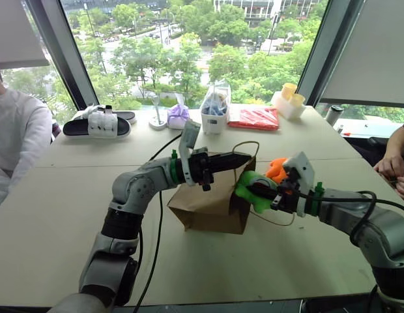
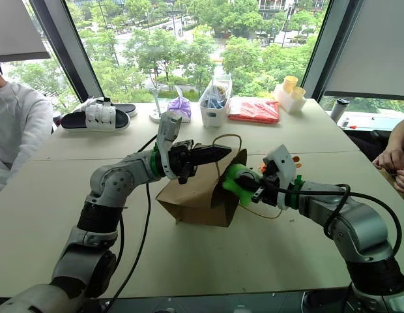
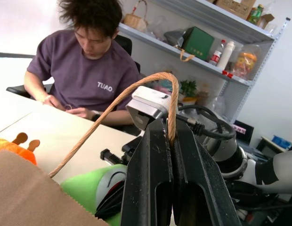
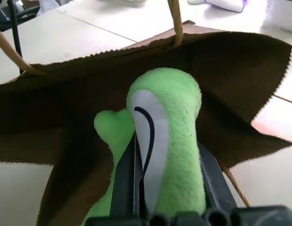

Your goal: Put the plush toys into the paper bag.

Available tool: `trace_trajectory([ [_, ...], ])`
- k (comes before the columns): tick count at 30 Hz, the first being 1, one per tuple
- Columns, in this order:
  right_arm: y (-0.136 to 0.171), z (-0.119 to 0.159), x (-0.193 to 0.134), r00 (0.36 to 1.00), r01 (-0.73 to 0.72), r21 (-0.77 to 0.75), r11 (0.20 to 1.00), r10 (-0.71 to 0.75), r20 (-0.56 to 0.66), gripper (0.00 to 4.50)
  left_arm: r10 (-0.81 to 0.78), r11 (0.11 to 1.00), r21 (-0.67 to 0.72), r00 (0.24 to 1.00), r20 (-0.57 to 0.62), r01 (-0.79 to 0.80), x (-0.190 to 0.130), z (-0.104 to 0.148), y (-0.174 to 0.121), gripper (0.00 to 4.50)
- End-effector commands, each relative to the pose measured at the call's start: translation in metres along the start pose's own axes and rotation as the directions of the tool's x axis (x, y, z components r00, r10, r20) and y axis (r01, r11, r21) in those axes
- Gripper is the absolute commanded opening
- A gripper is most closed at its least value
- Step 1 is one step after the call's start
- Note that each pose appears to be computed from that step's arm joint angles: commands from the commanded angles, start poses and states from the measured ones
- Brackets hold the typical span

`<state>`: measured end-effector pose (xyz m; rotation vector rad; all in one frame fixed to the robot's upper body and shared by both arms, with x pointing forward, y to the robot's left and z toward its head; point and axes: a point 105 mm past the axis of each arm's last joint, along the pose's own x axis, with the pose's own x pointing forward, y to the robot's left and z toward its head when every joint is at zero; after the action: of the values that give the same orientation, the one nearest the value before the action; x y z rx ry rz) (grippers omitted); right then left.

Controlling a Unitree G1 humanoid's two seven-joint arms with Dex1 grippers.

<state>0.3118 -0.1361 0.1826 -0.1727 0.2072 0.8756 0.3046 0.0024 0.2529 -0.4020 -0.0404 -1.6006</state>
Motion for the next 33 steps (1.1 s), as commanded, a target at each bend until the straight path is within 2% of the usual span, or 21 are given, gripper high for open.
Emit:
trace_trajectory([
  [1,0.006,0.012,0.015,0.999,-0.047,-0.057,0.997,0.048,0.024,0.02,-0.037,0.998,0.042,0.999,0.023,0.036,0.004,0.01,-0.009,0.0],
  [7,0.01,0.005,0.042,0.996,-0.091,-0.114,0.989,0.088,-0.034,0.02,-0.016,0.999,0.052,0.999,0.031,0.015,0.003,0.008,-0.008,0.0],
  [9,0.005,0.002,0.046,0.997,-0.073,-0.122,0.99,0.068,-0.045,0.91,-0.013,0.999,0.052,0.999,0.033,0.012,0.002,0.008,-0.009,0.0],
  [10,0.004,0.002,0.047,0.997,-0.068,-0.124,0.99,0.063,-0.045,1.18,-0.011,0.999,0.053,0.999,0.032,0.009,0.002,0.007,-0.009,0.0],
  [16,0.002,0.009,0.044,0.999,-0.04,-0.124,0.991,0.041,0.005,4.38,0.005,0.999,0.054,1.0,0.029,-0.007,-0.003,0.007,-0.008,0.0],
  [20,-0.001,0.023,0.03,0.995,-0.007,-0.09,0.996,0.016,0.099,4.46,0.009,0.999,0.053,1.0,0.03,-0.011,-0.004,0.007,-0.008,0.0],
  [27,0.005,0.034,-0.01,0.975,-0.06,0.015,0.998,0.055,0.216,4.46,0.013,0.999,0.046,1.0,0.029,-0.014,-0.006,0.007,-0.008,0.0],
  [33,-0.012,0.042,-0.037,0.954,0.012,0.087,0.996,-0.037,0.296,4.46,0.019,0.999,0.043,0.999,0.036,-0.021,-0.007,0.01,-0.005,0.0],
])
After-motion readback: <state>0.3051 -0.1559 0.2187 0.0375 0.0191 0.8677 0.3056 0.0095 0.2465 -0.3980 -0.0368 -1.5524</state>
